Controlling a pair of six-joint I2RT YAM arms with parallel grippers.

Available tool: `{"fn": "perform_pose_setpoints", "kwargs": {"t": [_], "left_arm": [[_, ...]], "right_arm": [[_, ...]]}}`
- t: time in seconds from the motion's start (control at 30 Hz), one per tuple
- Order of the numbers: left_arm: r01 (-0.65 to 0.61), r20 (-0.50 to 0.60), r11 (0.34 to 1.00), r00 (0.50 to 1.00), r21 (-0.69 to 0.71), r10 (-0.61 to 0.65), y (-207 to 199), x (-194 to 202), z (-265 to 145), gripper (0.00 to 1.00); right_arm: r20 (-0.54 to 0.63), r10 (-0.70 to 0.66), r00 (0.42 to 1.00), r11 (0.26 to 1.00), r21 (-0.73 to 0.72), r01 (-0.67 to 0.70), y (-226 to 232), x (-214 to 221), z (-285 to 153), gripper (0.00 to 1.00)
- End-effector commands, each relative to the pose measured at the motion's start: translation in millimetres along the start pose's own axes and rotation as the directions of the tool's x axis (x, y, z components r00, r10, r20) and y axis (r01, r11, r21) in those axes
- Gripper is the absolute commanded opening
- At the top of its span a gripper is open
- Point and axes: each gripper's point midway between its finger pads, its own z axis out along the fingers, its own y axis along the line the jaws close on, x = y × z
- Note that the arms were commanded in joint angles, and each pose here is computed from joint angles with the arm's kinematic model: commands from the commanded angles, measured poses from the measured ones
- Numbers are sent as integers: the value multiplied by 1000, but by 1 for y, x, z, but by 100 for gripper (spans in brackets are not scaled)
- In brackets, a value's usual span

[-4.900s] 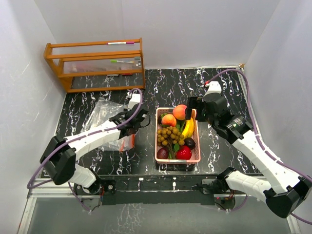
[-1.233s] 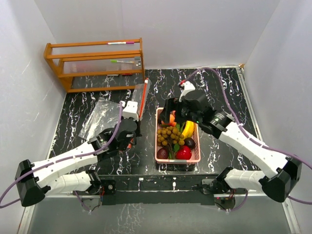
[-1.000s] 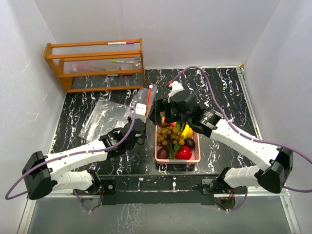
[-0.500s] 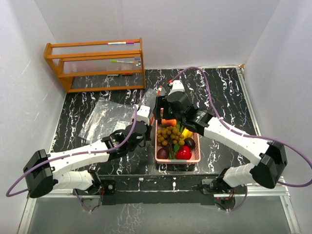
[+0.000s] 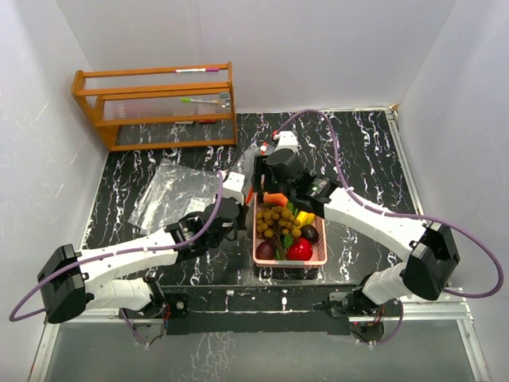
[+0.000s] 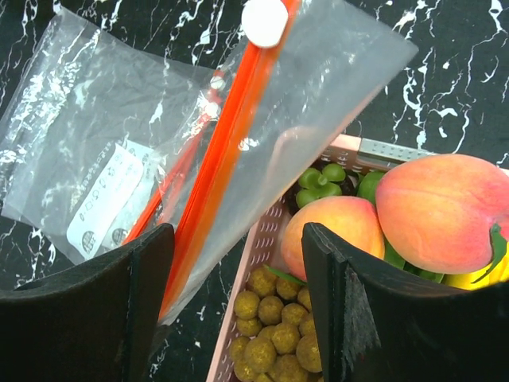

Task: Place the food in the zip-top bag and seal the zipper
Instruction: Open the zipper of the food storage bag.

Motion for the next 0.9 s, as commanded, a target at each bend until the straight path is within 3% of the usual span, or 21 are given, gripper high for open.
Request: {"fn": "perform_pose_setpoints", "kwargs": {"t": [0.0, 0.5, 0.87], "left_arm": [[15, 25, 1000, 1000, 6, -15, 1, -6, -7, 0], [2, 2, 1000, 1000, -17, -2, 3, 8, 3, 0], [42, -4, 998, 999, 55, -42, -19, 14, 15, 0]], "right_arm": [[107, 43, 993, 999, 10, -44, -4, -32, -3, 68], [111, 92, 990, 995, -37, -88, -12, -30, -25, 67], [47, 99, 994, 995, 30, -100, -35, 5, -27, 67]]}}
